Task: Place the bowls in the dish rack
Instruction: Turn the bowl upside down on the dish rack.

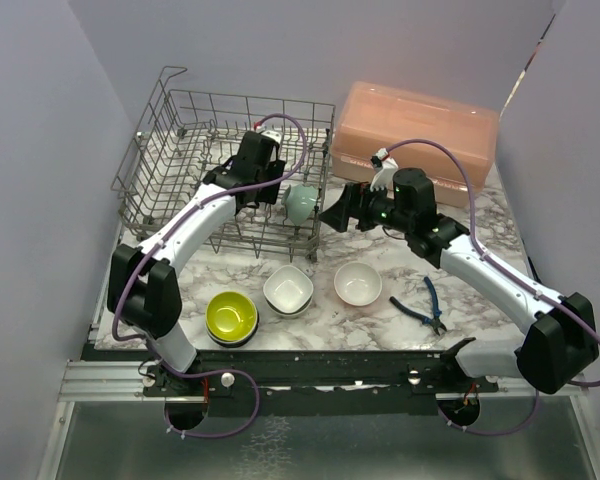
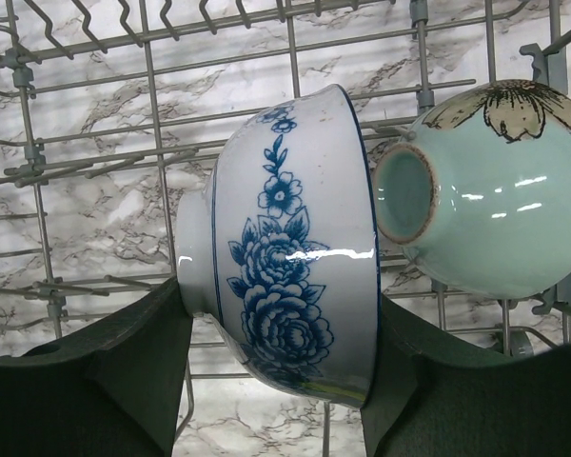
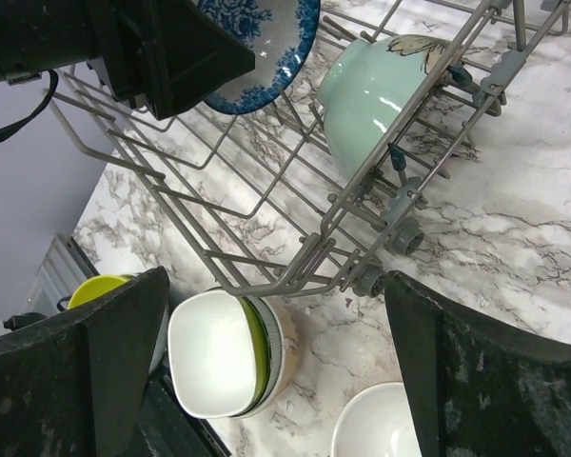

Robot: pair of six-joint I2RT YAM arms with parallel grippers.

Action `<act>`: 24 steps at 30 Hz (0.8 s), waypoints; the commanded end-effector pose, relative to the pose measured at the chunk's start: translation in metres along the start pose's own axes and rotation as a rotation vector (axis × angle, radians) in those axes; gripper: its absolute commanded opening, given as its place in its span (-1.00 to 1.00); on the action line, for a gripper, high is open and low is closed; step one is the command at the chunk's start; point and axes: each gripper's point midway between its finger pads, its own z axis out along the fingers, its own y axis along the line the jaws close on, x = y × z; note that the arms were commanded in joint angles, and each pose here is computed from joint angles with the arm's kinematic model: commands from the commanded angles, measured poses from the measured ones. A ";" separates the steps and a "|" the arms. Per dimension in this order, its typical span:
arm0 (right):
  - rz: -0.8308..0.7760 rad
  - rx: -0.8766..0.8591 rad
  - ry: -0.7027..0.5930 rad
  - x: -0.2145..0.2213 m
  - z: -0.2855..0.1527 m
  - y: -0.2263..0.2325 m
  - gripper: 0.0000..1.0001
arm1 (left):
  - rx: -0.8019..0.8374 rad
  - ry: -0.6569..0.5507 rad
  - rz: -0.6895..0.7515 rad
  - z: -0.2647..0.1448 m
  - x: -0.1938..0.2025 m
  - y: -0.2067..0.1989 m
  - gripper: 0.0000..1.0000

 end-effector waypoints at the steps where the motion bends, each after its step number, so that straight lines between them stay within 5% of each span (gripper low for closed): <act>1: -0.013 0.019 0.014 0.007 -0.003 -0.004 1.00 | -0.014 -0.048 0.005 -0.002 -0.020 0.000 -1.00; 24: -0.011 0.012 0.028 0.014 -0.003 -0.005 1.00 | -0.048 0.000 -0.006 0.017 -0.008 -0.002 -1.00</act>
